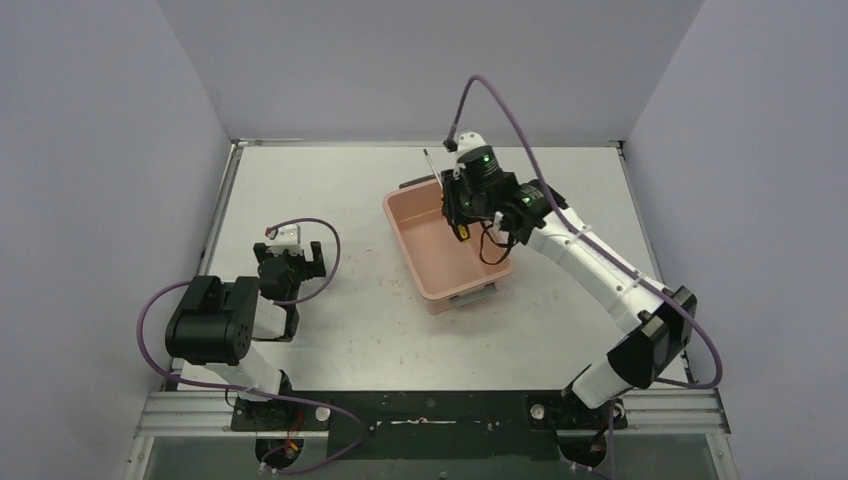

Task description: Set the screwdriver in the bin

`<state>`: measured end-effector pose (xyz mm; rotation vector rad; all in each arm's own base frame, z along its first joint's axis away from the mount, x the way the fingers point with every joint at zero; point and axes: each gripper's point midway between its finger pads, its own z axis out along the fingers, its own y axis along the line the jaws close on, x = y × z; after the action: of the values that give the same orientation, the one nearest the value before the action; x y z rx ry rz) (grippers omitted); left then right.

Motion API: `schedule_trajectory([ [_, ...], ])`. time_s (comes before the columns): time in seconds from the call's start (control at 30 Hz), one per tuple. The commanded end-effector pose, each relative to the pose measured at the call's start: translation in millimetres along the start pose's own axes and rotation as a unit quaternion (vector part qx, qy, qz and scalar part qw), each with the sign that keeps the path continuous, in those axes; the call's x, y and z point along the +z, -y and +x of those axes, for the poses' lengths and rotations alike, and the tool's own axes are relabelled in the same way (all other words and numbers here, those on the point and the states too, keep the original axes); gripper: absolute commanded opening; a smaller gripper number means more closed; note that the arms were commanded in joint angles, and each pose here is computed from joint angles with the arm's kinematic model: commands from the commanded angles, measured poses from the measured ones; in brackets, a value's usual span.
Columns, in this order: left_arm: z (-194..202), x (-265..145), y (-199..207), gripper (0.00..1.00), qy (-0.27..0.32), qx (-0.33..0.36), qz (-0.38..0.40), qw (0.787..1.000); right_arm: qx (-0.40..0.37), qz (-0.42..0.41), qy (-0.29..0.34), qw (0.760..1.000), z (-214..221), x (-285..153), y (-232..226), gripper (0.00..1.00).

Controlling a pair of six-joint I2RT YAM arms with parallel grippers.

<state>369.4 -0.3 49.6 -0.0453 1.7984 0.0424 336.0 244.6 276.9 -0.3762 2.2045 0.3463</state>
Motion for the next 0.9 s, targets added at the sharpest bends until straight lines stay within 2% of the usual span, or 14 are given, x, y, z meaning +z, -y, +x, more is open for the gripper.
schedule_trajectory([
  [0.0,-25.7,5.9,1.2,0.97,0.043,-0.006,0.0,0.999,0.0,0.014,-0.059,0.998,44.7,45.5,-7.3,0.0],
  [0.27,-25.6,5.9,1.3,0.97,0.042,-0.006,0.0,0.999,-0.015,0.024,-0.171,0.985,142.2,101.7,-4.2,0.0],
  [0.47,-25.8,5.9,1.0,0.97,0.043,-0.005,0.0,0.999,-0.028,0.052,-0.219,0.974,187.6,127.6,8.9,0.01],
  [0.57,-25.4,5.9,1.2,0.97,0.042,-0.005,0.0,0.999,-0.033,0.064,-0.231,0.97,196.4,133.4,13.3,0.17],
  [0.67,-25.2,5.9,1.4,0.97,0.042,-0.005,0.001,0.999,-0.032,0.075,-0.23,0.97,193.9,132.9,15.7,0.41],
  [0.8,-25.6,5.9,1.3,0.97,0.042,-0.006,0.0,0.999,-0.036,0.078,-0.207,0.975,171.4,123.7,15.2,0.7],
  [0.87,-25.2,5.9,1.3,0.97,0.042,-0.005,0.001,0.999,-0.04,0.08,-0.19,0.978,154.2,115.9,15.2,0.8],
])
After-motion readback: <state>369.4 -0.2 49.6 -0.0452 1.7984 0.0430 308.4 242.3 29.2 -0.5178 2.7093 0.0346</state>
